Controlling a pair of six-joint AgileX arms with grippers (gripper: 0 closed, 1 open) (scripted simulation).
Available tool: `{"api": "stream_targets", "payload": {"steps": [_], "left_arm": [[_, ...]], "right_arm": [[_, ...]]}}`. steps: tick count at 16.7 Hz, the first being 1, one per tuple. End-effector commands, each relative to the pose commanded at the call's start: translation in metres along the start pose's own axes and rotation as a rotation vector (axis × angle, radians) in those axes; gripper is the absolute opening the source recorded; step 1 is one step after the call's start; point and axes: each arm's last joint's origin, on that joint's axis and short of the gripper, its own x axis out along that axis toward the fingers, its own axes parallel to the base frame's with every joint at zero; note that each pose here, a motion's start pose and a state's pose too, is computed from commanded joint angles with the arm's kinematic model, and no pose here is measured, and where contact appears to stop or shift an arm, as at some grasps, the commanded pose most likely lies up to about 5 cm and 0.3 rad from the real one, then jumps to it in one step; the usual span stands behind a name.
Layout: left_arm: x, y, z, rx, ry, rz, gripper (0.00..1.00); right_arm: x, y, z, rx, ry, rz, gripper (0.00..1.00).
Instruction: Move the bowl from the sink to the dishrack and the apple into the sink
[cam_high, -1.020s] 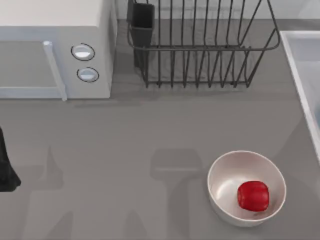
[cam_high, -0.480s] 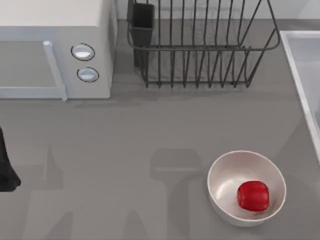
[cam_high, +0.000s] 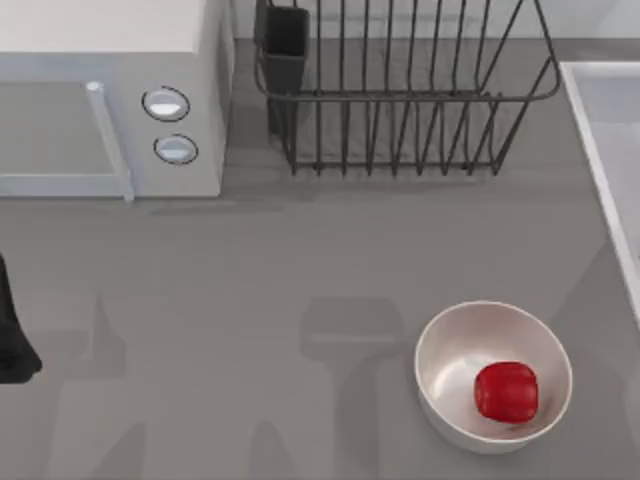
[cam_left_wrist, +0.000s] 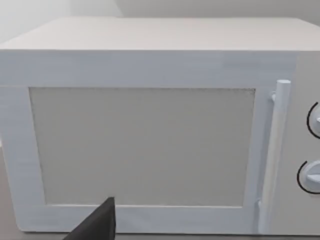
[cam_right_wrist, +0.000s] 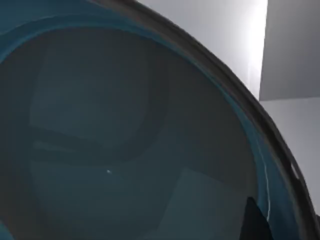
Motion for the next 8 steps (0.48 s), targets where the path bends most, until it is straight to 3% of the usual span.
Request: {"api": "stream_targets", "payload": {"steps": [4,8], "left_arm": [[0.000,0.000,0.000,0.000,0.000,0.000,1.00],[0.000,0.000,0.000,0.000,0.000,0.000,1.00]], "right_arm": [[-0.094,-0.023,-0.046,-0.002,-0.001,-0.001,0.00],[-0.205,-0.023,-0.130,-0.004,-0.025,-0.018,0.00]]}}
